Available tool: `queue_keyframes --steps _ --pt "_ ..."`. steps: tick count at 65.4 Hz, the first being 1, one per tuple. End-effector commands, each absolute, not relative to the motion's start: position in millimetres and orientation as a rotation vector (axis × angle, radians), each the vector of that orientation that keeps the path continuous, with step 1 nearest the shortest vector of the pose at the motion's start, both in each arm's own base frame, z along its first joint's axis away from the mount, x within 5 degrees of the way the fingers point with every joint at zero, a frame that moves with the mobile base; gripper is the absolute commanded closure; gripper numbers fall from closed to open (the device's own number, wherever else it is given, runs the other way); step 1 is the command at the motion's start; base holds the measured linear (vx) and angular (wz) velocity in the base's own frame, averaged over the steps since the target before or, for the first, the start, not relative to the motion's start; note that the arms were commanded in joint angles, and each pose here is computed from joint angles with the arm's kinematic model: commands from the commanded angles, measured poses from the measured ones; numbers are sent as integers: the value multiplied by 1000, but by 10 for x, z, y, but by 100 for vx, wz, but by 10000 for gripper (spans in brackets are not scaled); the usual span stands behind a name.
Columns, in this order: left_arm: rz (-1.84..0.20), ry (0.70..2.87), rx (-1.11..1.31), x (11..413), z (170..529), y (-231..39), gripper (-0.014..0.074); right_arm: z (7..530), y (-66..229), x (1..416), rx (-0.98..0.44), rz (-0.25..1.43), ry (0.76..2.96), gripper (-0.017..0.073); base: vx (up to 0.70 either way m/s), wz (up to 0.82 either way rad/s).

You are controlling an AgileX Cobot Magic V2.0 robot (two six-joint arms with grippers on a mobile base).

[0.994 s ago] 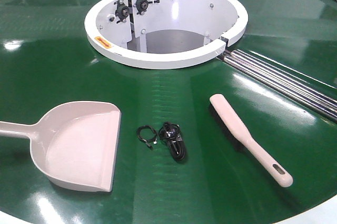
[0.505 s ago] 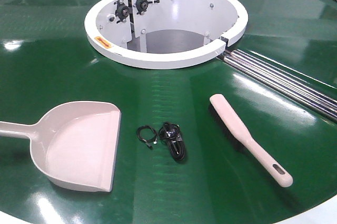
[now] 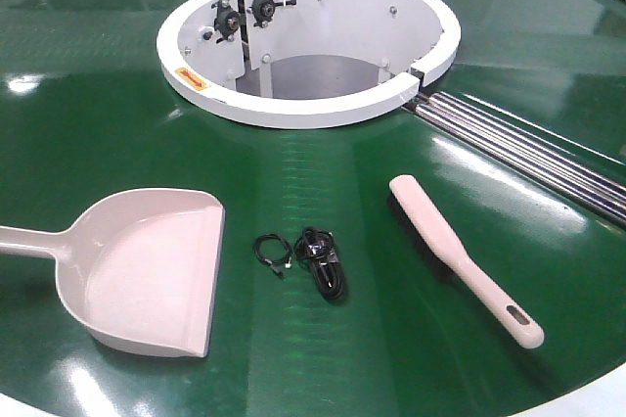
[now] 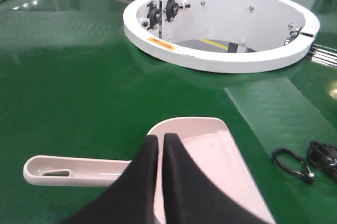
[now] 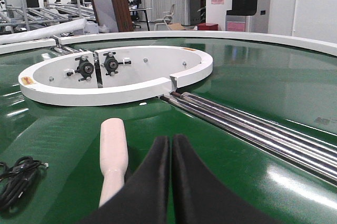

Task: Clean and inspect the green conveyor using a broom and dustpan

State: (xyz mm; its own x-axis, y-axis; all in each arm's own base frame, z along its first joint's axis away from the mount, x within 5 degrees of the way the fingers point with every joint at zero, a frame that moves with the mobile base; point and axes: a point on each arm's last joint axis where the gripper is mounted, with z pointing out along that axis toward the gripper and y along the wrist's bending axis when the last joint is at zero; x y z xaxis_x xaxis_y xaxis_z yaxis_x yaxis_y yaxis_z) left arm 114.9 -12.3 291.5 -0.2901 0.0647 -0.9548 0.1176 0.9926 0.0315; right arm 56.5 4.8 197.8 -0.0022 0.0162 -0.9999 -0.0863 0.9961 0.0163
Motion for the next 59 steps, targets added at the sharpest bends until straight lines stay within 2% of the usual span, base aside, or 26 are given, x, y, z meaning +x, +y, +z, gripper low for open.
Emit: queue_keyframes --steps 1,12,22,29,34,43,59 --pt "-61 1775 115 1216 3081 -129 559 2039 46 556 -55 74 1492 568 0 0" --pt "-58 1775 118 1247 3075 -132 424 2039 46 556 -55 74 1492 568 0 0" --pt "-58 1740 115 1254 3106 -132 200 2039 46 556 -55 74 1492 568 0 0" --pt "-59 1740 114 1254 3106 -132 94 2039 46 556 -55 74 1492 568 0 0" --pt "-61 1744 112 1253 3103 -132 67 2039 46 556 -55 74 1492 568 0 0" --pt "-40 1734 133 1251 3153 -130 73 2039 46 556 -55 74 1492 568 0 0" --pt "129 1928 332 1483 3638 -127 80 2039 46 556 -55 74 1492 568 0 0"
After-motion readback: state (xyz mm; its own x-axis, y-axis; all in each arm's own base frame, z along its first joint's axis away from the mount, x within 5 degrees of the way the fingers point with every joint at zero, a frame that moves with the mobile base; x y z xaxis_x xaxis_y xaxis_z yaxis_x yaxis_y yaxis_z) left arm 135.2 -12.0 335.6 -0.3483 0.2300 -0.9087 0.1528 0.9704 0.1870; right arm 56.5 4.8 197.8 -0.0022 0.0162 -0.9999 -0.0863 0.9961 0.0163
